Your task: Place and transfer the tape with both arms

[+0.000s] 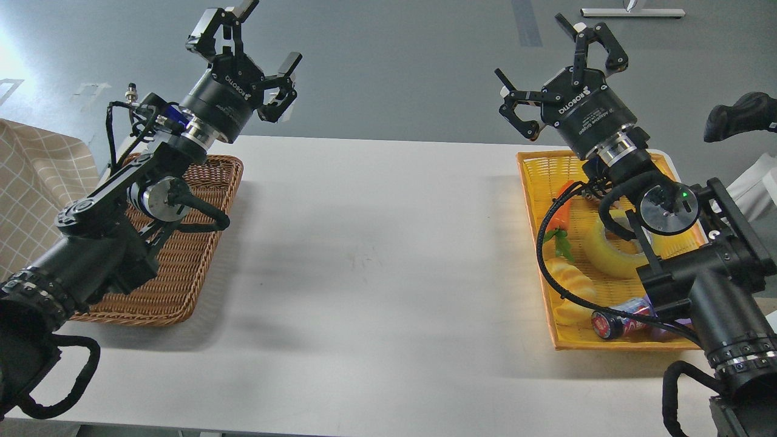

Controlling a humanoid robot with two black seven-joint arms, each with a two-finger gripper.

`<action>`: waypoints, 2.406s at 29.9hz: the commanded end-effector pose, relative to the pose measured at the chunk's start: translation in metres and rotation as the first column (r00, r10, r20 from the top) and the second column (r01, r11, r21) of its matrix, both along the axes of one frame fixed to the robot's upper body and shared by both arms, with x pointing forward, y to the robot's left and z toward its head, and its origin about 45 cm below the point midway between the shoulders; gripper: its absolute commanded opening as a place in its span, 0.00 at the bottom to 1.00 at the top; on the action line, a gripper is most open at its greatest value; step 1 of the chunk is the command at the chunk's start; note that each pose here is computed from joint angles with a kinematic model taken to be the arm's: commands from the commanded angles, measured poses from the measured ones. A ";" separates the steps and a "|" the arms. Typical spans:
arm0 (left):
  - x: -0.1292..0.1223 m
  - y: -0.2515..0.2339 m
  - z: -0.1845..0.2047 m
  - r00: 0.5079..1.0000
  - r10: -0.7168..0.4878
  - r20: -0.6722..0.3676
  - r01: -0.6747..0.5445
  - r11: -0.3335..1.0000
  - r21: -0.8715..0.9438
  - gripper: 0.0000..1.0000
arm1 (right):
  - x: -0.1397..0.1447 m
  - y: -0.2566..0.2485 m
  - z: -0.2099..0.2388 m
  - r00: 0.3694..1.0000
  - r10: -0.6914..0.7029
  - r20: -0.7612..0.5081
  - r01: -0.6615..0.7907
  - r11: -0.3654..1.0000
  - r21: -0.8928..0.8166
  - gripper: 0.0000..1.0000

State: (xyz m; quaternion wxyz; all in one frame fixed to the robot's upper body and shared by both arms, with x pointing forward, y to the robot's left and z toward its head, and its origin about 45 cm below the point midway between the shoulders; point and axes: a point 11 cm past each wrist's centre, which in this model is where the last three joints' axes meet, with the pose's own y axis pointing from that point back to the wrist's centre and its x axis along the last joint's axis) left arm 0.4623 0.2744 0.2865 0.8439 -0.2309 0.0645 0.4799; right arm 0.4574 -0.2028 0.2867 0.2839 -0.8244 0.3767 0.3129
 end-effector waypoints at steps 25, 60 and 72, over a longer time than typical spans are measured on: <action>0.000 -0.001 0.003 1.000 -0.001 0.010 0.001 1.000 -0.010 0.98 | 0.000 0.000 0.000 1.000 0.001 0.000 -0.001 1.000 -0.001 1.00; 0.000 -0.002 0.005 1.000 -0.005 0.014 0.005 1.000 -0.012 0.98 | 0.005 -0.010 0.011 0.994 0.095 0.043 -0.071 0.919 -0.389 1.00; 0.000 -0.001 0.005 1.000 -0.004 0.015 0.004 1.000 -0.011 0.98 | 0.011 -0.046 0.070 0.968 0.179 0.178 0.025 0.635 -0.772 1.00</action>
